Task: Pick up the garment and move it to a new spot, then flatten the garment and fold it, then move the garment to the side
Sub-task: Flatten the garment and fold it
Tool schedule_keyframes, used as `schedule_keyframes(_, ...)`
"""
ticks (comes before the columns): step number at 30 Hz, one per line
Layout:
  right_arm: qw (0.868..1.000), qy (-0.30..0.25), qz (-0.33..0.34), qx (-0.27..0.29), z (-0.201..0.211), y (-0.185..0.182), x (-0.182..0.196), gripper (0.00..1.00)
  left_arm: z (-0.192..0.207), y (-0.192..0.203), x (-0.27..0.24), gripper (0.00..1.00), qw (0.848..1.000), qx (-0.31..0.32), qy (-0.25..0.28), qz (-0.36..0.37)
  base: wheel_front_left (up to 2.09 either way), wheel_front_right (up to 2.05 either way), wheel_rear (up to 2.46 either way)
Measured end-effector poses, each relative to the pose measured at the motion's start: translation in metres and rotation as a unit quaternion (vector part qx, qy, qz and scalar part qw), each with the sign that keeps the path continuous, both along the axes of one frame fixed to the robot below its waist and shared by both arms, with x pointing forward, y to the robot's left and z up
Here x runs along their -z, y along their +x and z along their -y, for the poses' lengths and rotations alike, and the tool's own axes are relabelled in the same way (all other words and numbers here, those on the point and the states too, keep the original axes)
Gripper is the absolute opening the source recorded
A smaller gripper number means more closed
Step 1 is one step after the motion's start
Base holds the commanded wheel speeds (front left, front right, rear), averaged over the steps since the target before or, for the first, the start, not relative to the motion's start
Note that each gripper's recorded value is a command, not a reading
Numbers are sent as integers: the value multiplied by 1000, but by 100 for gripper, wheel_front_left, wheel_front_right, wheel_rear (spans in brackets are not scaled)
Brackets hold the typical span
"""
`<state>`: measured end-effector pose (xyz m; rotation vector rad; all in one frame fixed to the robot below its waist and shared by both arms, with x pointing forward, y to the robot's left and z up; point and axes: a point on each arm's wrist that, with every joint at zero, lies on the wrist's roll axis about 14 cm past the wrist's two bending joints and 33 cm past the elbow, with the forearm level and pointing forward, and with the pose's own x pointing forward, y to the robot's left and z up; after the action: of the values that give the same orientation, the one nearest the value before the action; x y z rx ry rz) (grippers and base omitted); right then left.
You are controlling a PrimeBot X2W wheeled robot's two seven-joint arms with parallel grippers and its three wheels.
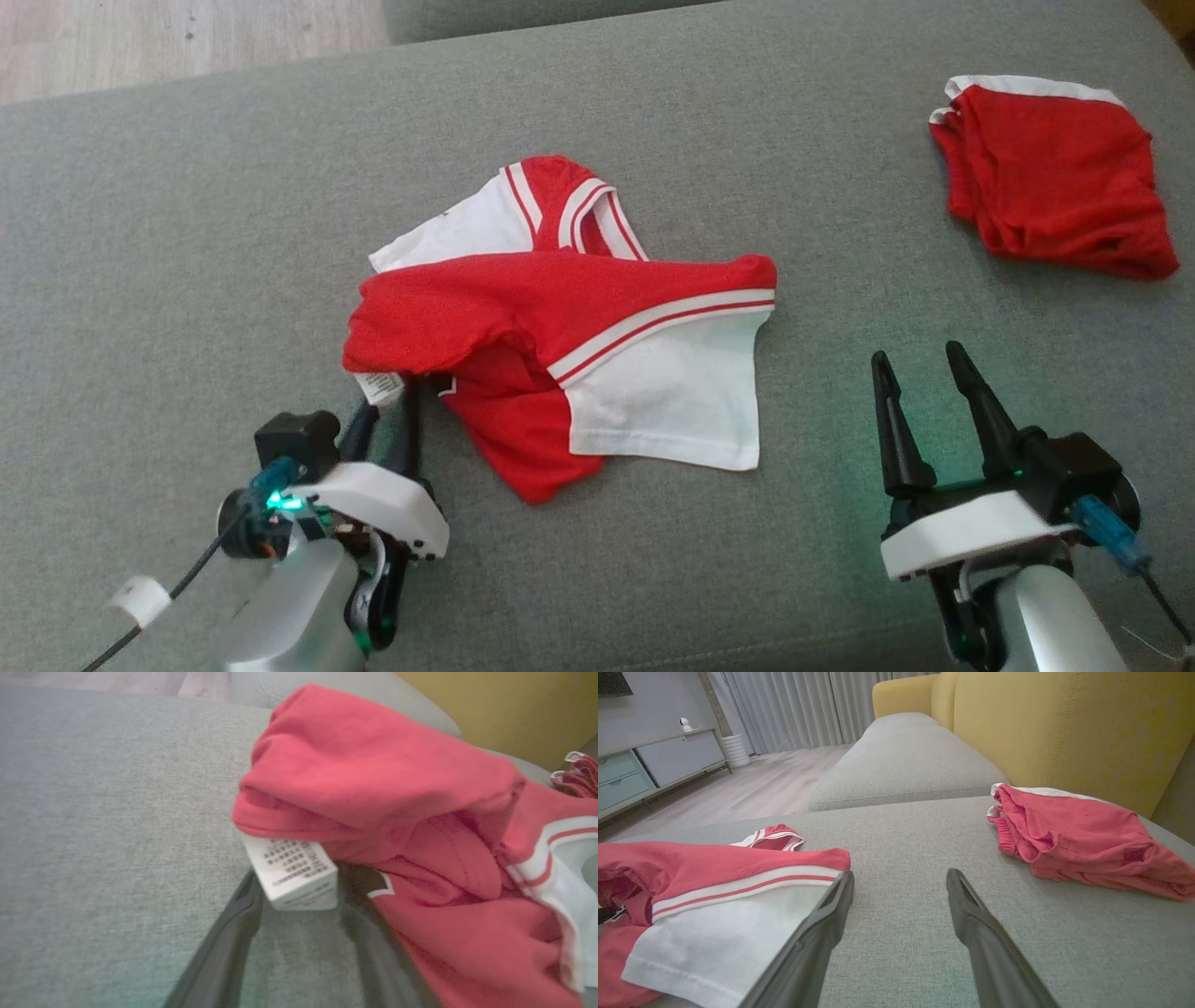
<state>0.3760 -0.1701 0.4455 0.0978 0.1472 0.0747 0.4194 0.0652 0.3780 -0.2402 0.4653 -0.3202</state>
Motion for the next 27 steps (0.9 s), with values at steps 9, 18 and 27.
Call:
schedule_keyframes(9,1000,1,16,0,0,4,-8,100,-12,9,-22,0,999,-19,1,49,0,0,0)
schedule_keyframes(18,999,6,41,-26,-18,1,-24,100,-50,17,-92,0,984,-34,43,168,0,0,0)
schedule_keyframes(27,998,13,53,-38,-27,-15,-33,100,-94,23,-191,0,952,-60,90,285,0,0,0)
